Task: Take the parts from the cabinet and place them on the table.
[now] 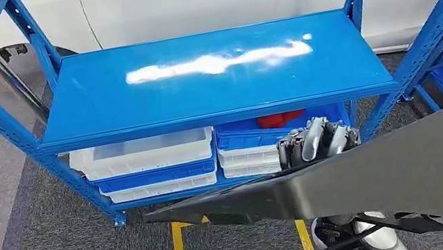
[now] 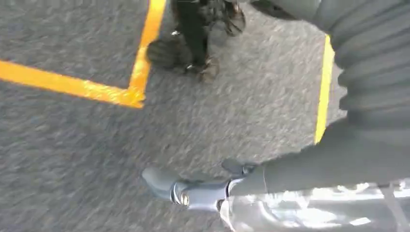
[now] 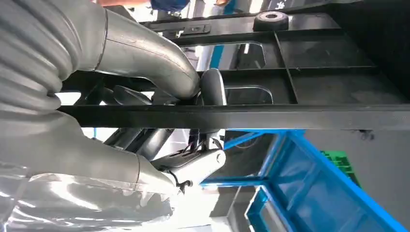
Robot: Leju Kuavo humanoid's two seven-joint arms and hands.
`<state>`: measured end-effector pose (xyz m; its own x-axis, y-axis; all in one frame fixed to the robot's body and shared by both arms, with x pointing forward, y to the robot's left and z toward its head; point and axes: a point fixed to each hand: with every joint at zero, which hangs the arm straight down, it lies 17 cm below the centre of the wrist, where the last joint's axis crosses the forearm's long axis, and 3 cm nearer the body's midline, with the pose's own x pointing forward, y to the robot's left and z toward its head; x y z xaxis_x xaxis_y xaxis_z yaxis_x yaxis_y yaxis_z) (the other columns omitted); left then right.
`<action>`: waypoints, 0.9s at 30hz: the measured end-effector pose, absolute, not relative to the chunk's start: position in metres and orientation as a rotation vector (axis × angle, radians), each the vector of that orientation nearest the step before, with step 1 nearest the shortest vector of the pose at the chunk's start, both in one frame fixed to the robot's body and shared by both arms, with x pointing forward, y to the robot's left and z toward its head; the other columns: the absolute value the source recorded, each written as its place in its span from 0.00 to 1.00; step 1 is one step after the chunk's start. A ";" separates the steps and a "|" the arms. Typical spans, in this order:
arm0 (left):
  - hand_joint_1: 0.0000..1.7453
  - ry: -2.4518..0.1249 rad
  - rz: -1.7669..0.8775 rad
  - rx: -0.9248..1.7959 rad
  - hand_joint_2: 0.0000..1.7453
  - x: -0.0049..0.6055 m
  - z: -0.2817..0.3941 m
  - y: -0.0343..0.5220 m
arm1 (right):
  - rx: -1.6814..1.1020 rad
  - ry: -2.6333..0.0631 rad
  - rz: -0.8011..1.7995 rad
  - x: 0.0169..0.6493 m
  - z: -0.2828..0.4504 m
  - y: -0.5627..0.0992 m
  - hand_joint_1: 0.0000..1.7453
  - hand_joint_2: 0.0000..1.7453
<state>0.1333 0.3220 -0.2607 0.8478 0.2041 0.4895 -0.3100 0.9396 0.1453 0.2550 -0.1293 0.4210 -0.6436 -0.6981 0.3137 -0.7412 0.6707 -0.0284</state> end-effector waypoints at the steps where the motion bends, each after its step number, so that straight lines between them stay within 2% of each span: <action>1: 0.00 -0.489 0.276 0.223 1.00 0.133 -0.261 0.321 | 1.157 -2.608 0.225 0.255 0.421 -0.130 1.00 1.00; 27: 0.00 -0.421 0.345 0.235 1.00 0.122 -0.266 0.326 | 1.158 -2.624 0.319 0.247 0.423 -0.131 1.00 1.00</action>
